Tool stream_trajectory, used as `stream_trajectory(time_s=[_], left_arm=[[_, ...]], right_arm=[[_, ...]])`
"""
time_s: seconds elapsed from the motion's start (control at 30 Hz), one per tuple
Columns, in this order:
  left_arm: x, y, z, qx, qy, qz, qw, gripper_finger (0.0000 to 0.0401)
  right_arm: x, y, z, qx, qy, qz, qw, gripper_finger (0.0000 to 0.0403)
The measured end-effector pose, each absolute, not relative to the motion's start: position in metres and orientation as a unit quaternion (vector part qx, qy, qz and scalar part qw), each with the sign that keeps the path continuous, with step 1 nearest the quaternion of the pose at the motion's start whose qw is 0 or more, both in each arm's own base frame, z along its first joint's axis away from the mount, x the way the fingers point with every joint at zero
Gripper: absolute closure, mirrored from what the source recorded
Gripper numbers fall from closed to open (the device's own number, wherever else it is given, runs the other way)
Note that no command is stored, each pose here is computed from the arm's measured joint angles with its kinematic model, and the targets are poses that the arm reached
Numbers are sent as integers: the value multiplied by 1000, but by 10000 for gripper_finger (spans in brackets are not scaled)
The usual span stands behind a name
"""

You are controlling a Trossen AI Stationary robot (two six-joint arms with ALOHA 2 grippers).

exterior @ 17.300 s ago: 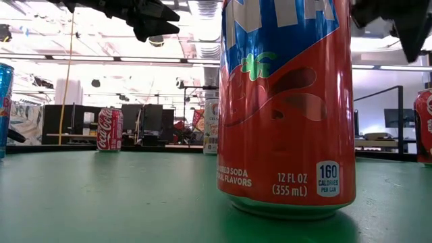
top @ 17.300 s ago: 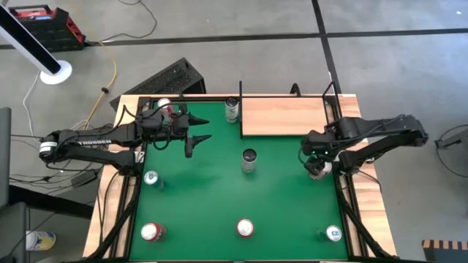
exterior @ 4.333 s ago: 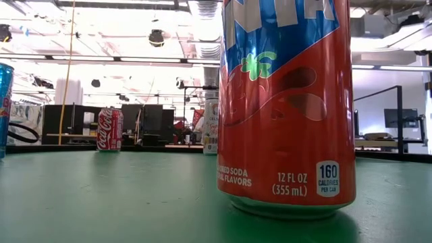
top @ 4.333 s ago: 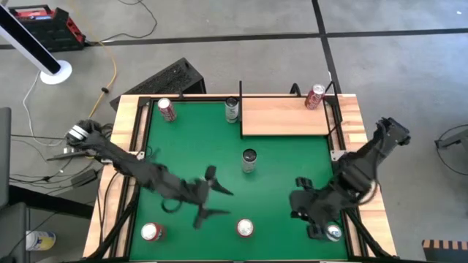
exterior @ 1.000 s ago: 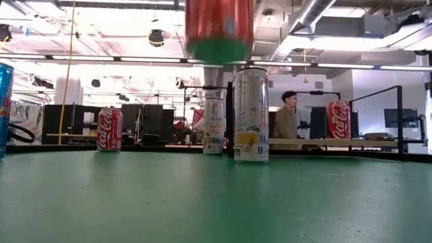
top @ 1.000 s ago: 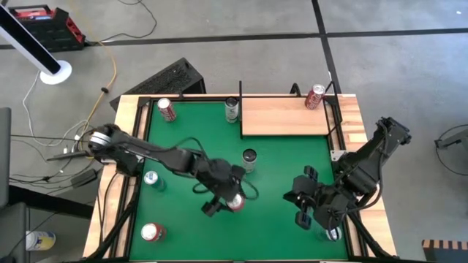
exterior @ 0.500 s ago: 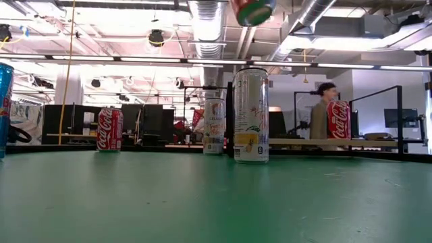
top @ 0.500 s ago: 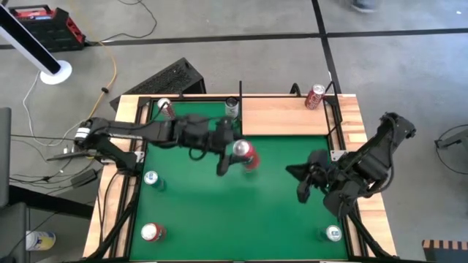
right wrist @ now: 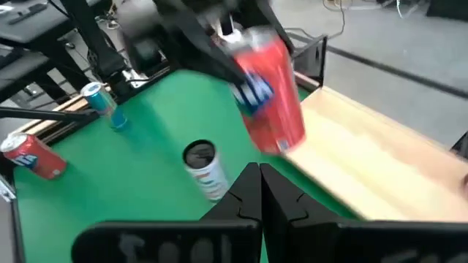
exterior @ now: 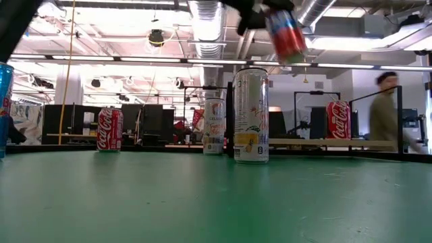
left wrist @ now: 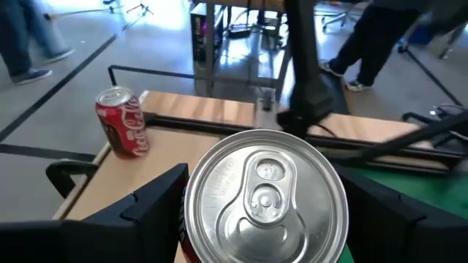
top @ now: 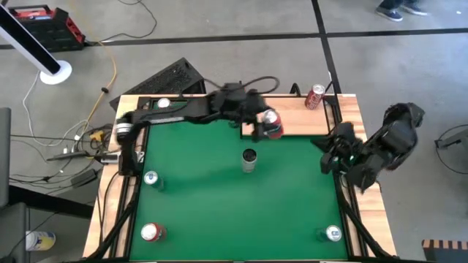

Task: Place canned beverage on shelf
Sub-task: Put the right orange soda can on the shelf

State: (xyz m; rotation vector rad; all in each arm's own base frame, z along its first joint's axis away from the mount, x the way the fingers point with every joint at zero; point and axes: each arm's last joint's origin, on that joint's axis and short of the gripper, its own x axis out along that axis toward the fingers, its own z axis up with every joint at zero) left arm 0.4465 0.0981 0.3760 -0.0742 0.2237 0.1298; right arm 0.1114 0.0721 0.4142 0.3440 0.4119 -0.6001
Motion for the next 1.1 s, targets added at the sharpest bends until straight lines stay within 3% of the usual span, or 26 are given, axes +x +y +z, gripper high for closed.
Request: stream_trajectory(time_s=[0.23,0.47,0.73,1.1], left_arm=[[485,145,360,-72,107,79,989,128],[510,170,329,-60,134,86,985,128],[514,188,298,-44,196,99,975,128],[505,214,283,-57,229,128,963,128]], right_arm=[[84,45,413,174,177,-273,930,368],[77,39,398,203,157,-266,929,380],[88,42,389,219,98,-302,922,374],[115,37,389,255,74,-372,889,378]])
